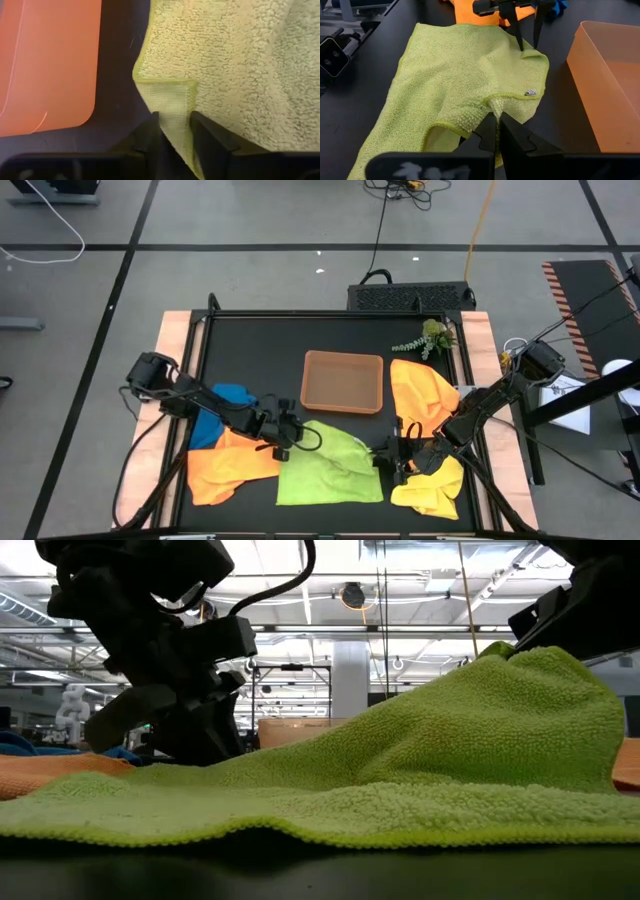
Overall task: Fold microfiber towels
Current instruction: Fold the green microfiber towel
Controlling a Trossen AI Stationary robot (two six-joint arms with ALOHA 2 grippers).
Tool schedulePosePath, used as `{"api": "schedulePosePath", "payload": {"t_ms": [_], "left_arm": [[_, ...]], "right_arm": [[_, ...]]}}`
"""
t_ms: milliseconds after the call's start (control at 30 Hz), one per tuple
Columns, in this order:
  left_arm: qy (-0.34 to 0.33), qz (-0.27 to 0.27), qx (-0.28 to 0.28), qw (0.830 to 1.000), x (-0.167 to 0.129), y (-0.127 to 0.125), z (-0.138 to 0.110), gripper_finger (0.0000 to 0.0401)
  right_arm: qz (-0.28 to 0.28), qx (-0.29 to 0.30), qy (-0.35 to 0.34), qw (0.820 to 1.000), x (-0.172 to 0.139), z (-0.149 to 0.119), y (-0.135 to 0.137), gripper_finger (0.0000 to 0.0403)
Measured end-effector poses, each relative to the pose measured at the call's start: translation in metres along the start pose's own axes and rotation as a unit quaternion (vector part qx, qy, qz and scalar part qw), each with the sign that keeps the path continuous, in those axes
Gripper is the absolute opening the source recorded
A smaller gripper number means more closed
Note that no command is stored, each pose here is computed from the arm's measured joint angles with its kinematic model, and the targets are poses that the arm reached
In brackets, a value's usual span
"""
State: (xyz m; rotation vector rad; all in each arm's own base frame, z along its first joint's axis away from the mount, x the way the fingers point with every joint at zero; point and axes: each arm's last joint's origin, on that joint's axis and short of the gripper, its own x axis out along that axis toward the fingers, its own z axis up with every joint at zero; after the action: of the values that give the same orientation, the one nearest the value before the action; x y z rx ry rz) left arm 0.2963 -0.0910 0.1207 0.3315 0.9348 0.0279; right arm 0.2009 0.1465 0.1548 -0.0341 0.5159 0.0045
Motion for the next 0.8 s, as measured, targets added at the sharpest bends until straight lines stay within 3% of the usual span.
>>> {"api": "schedulePosePath", "payload": {"t_ms": [200,367,567,800], "left_arm": [[-0.014,0.037,0.010,0.999,-0.005,-0.003,0.011,0.0243],[-0.021,0.035,0.012,0.999,-0.006,-0.004,0.015,0.0294],[0.002,0.035,0.023,0.999,-0.002,-0.005,0.010,0.0280],[0.013,0.054,0.047,0.997,-0.002,-0.004,0.007,0.0209]], "right_arm": [[0.000,0.000,0.000,1.000,0.000,0.000,0.000,0.0004],[0.000,0.000,0.000,1.000,0.000,0.000,0.000,0.0004],[0.000,0.000,0.000,1.000,0.000,0.000,0.000,0.0004],[0.000,0.000,0.000,1.000,0.000,0.000,0.000,0.0004]]}}
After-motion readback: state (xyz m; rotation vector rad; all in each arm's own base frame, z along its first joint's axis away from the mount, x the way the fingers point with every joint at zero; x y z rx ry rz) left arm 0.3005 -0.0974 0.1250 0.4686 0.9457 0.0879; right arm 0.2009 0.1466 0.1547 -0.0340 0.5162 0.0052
